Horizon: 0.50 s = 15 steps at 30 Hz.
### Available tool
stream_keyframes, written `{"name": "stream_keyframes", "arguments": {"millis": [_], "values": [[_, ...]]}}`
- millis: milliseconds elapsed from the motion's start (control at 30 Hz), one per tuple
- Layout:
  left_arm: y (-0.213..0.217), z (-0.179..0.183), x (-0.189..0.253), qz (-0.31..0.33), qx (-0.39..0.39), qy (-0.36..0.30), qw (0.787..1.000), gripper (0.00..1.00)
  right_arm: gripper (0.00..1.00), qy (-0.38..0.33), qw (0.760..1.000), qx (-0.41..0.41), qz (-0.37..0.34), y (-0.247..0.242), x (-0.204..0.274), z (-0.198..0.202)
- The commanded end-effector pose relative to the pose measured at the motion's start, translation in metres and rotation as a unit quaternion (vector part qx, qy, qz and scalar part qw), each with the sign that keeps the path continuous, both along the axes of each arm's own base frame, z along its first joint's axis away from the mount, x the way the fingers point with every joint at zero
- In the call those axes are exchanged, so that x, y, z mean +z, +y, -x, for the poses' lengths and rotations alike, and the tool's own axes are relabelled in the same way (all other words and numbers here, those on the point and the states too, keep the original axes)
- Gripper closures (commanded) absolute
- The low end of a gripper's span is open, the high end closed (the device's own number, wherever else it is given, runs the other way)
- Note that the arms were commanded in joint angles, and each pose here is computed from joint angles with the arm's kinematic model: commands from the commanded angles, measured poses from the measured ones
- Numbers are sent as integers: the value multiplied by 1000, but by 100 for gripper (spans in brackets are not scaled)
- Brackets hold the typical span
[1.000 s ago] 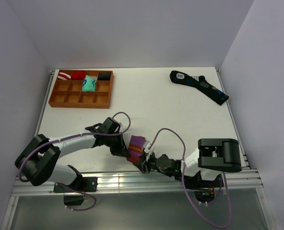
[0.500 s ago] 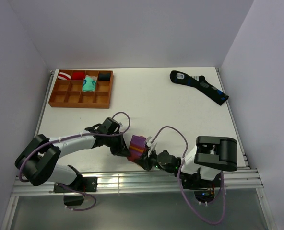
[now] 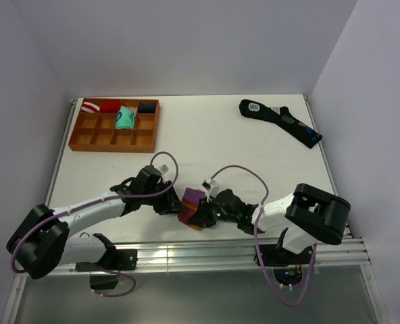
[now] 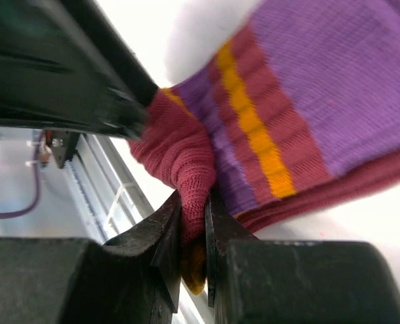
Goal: Roll the socks
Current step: Roll the sock at the center of the board.
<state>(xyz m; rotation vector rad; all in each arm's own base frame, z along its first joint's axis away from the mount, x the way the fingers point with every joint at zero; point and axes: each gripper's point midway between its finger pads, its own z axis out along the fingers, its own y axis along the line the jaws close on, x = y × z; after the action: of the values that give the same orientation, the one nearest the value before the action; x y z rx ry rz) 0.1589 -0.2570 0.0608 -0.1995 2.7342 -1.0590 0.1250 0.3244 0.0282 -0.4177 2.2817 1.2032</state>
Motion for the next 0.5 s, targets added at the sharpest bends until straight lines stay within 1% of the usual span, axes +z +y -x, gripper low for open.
{"name": "stream_keyframes", "arguments": {"millis": [0, 33, 67, 167, 200, 333, 400, 433, 467], "values": [[-3, -23, 17, 25, 15, -95, 995, 61, 87, 109, 994, 10, 16, -8, -1, 15], [-3, -24, 19, 30, 18, -106, 994, 61, 87, 122, 992, 6, 18, -9, -1, 13], [-2, -30, 24, 38, 28, -133, 990, 61, 88, 138, 990, 7, 23, -11, 1, 12], [1, -36, 24, 23, 46, -180, 982, 60, 90, 172, 985, 10, 16, -11, 7, 10], [-3, -41, 31, 31, 49, -206, 977, 60, 91, 189, 982, 18, 15, -12, 7, 13], [-15, -29, 33, 36, 38, -257, 965, 60, 94, 237, 971, 16, 20, -14, 6, 11], [-10, -27, 31, 32, 47, -277, 959, 60, 96, 256, 966, 18, 15, -16, 9, 11], [-12, -28, 37, 48, 49, -292, 954, 59, 97, 267, 963, 18, 13, -16, 10, 11], [-7, -26, 35, 48, 52, -300, 951, 59, 97, 276, 961, 14, 14, -18, 10, 10]]}}
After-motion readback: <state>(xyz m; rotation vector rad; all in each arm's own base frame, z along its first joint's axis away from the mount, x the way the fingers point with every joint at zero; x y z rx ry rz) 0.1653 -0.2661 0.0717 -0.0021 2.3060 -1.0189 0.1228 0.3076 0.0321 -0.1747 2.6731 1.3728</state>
